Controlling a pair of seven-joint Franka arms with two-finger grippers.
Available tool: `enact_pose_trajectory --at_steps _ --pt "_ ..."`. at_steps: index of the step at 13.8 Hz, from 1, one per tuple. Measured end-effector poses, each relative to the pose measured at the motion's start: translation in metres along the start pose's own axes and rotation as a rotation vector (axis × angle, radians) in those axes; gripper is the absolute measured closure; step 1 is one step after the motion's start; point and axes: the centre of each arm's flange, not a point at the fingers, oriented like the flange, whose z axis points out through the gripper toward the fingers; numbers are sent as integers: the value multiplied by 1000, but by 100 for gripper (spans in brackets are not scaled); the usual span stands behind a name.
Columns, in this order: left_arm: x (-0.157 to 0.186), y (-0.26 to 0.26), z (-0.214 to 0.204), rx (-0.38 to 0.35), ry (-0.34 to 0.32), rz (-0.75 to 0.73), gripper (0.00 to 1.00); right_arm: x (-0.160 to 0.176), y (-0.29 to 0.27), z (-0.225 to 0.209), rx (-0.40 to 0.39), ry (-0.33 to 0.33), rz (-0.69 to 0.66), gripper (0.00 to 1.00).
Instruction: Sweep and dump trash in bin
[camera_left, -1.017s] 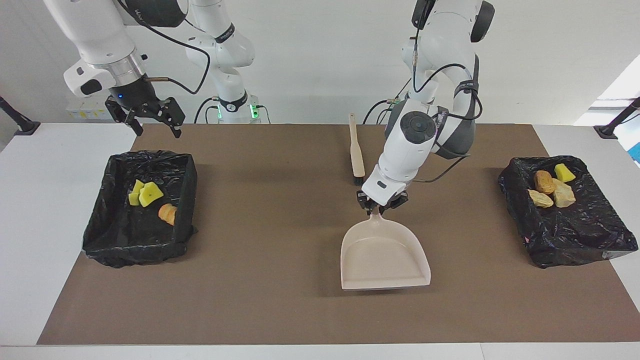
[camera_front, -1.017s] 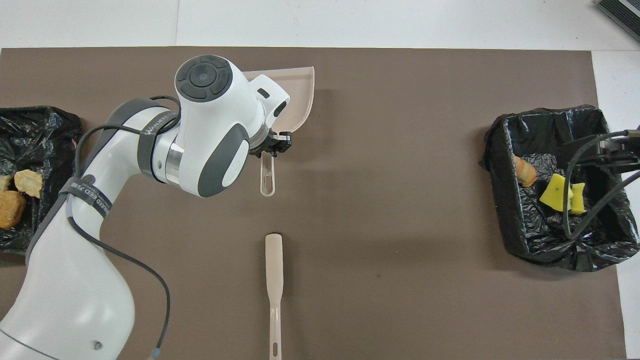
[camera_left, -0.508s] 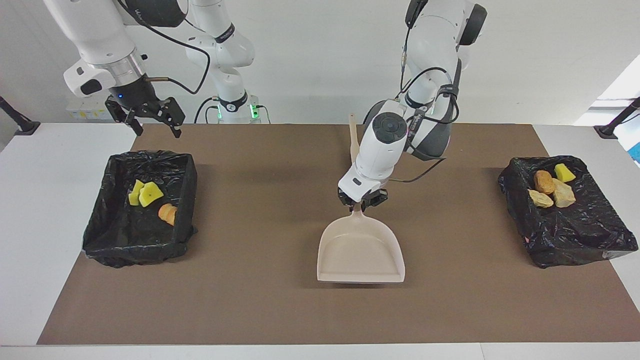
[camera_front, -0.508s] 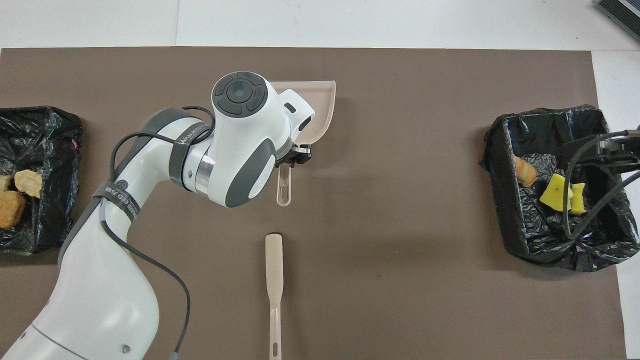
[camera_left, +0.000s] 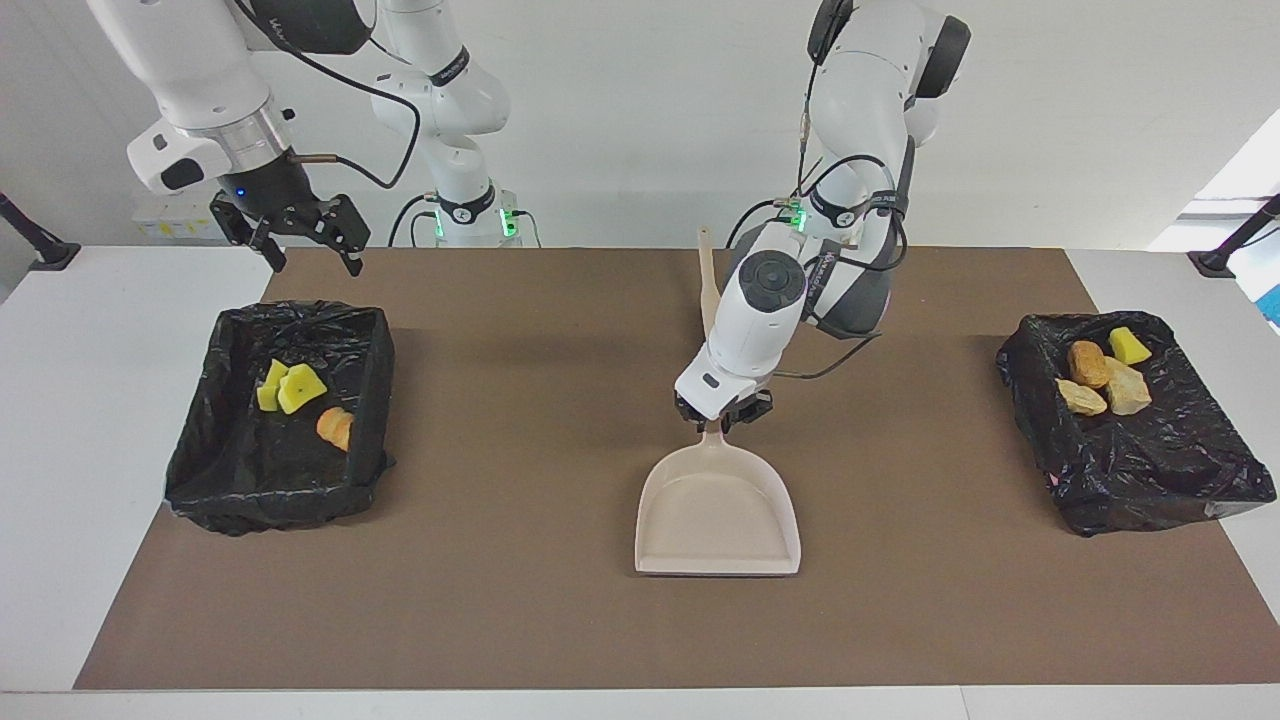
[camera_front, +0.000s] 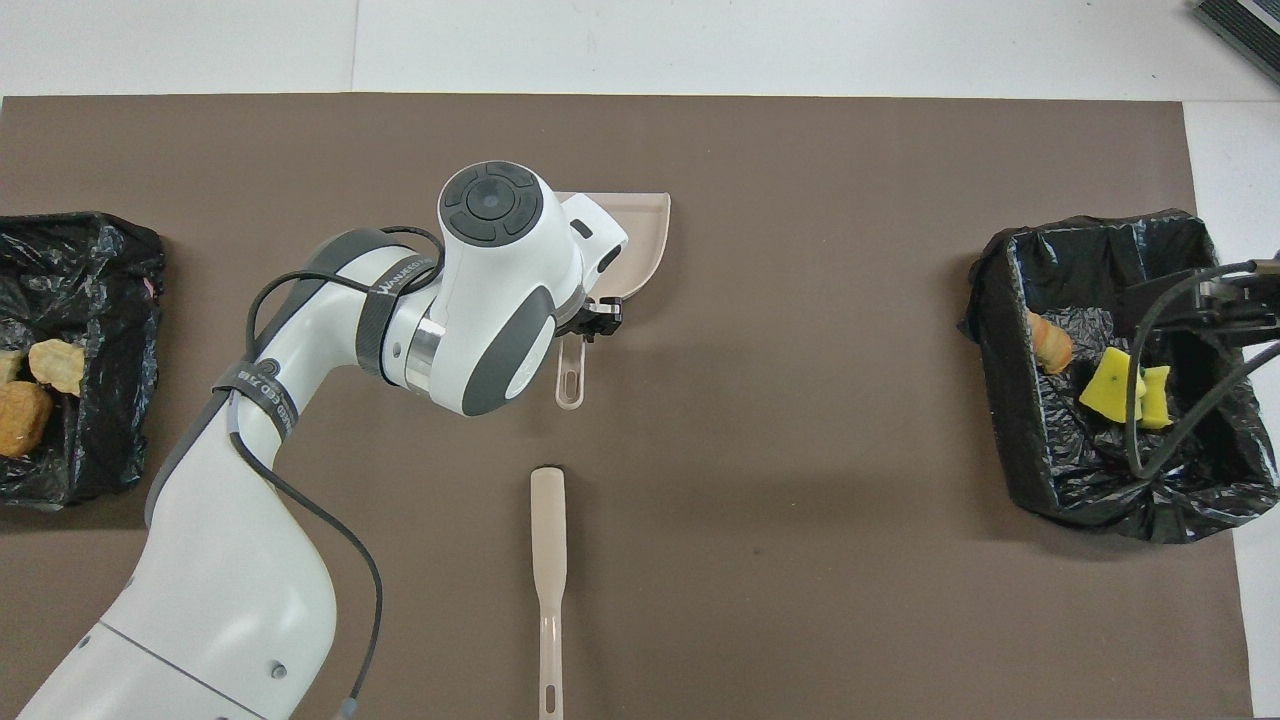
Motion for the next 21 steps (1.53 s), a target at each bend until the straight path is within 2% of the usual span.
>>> enact_pose_trajectory --at_steps 3,4,6,8,11,14,18,21 --pt "4 -12 -19 -1 21 -20 7 0 0 0 0 0 0 0" --pt "3 -25 -39 5 18 -37 0 0 0 0 0 0 0 0" --pt "-3 -60 -80 35 5 -70 0 0 0 0 0 0 0 0" --pt "-14 -105 -123 69 33 -61 0 0 0 0 0 0 0 0" --pt "-48 -178 -183 79 64 -12 0 0 0 0 0 0 0 0" --pt "-73 -219 -232 79 94 0 0 0 0 0 0 0 0 0" --pt "-100 -269 -305 87 60 26 0 0 0 0 0 0 0 0" --pt "-115 -294 -335 84 33 13 0 0 0 0 0 0 0 0"
